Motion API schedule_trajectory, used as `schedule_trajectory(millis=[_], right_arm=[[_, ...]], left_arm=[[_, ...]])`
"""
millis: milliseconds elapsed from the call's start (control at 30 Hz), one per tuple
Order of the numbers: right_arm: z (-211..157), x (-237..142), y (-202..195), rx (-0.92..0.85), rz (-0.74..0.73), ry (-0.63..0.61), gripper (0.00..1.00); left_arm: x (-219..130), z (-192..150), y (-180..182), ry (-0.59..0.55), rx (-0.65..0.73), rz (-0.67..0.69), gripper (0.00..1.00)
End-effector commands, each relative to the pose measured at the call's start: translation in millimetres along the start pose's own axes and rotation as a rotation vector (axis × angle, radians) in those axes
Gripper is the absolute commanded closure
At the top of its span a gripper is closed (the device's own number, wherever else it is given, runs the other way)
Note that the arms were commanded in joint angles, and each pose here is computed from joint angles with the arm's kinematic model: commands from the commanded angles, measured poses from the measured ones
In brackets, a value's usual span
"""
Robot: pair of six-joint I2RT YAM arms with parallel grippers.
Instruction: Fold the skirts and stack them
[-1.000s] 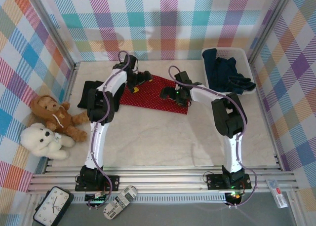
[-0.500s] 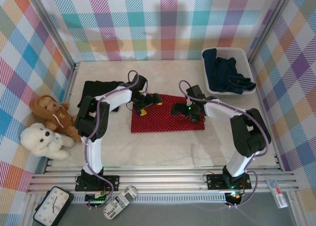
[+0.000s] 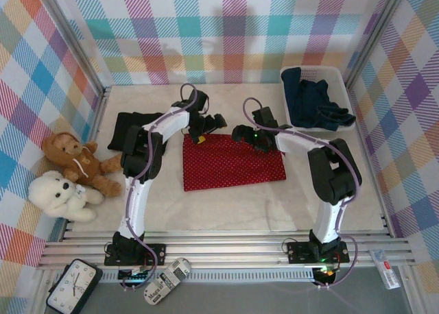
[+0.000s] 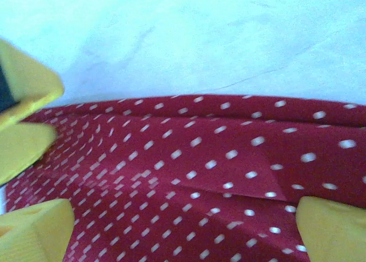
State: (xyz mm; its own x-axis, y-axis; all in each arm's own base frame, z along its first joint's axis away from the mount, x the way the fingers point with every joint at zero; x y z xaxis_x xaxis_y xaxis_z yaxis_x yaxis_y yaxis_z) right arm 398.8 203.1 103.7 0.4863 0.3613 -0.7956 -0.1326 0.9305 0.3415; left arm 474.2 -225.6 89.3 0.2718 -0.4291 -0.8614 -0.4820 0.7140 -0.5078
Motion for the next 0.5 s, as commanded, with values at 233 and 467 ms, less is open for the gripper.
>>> schedule_trajectory(millis=[233, 467], right_arm=[[8, -29, -30, 0.035, -0.086, -0.030, 0.01], [-31, -72, -50, 0.017, -0.170, -0.022, 0.01]], left_arm=[[37, 5, 74, -0.006, -0.008, 0.269, 0.00], [-23, 1, 13, 0.004, 0.069, 0.066, 0.00]])
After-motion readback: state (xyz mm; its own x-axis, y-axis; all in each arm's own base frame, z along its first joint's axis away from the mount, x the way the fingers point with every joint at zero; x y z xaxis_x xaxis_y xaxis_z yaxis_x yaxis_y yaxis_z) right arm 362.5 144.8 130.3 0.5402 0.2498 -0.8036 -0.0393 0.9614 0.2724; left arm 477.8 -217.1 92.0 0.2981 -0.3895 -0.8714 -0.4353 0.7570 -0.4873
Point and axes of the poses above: each hand's point on the last joint's axis, 136 mm out from that joint toward the fingers, its own x axis out along the fingers, its own y axis along the line the jaws close on, z = x × y, the point moved 5 cm from there along -x, back along the fingers, and after that the axes turned 14 degrees about -x, right-handed, at the moved point
